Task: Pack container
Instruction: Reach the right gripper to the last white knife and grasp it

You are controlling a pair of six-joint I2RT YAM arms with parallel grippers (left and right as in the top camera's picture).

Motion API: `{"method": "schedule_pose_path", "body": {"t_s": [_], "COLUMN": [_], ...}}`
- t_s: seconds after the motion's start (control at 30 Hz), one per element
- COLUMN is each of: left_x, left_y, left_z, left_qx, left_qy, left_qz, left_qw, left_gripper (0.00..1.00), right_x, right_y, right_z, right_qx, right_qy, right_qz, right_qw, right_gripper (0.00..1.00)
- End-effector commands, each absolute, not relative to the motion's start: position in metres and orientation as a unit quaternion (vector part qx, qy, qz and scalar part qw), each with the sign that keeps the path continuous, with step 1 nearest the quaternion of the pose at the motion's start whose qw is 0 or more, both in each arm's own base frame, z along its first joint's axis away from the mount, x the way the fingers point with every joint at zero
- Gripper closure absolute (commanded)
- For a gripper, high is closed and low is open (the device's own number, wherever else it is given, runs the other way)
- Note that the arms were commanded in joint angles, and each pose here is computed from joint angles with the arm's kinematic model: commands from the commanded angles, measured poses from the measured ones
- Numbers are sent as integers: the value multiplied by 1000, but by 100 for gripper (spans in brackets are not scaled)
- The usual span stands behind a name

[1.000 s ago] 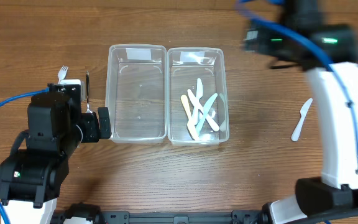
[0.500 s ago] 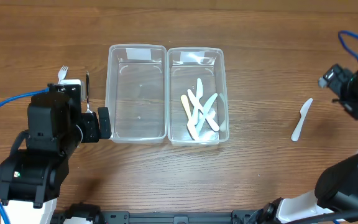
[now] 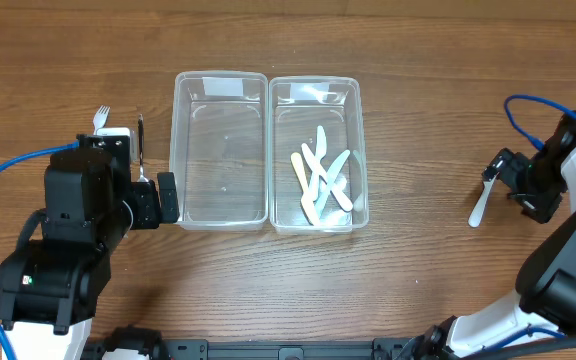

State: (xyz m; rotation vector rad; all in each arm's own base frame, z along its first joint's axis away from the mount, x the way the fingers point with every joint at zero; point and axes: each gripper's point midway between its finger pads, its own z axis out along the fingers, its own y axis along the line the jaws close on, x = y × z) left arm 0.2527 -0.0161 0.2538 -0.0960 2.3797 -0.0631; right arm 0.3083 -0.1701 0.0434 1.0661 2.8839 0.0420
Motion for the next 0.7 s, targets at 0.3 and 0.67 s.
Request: {"method": "schedule_pose_path", "body": {"t_s": [0.3,0.67], "left_x": [256,255], "left_y": [-14,-14], "left_z": [265,264], "left_qx": [-35,-35], "left_qy": [921,922], "left_qz": [-21,-20], "left_qw": [388,386], "left_gripper": [0,0], "right_x": [309,308], "right_y": [-158,-151], "right_z": [12,-8], "right_qx": [267,253], "right_qy": [963,967], "right_qz": [-23,-23], "right_qw": [-12,-37], "right_gripper": [0,0]}}
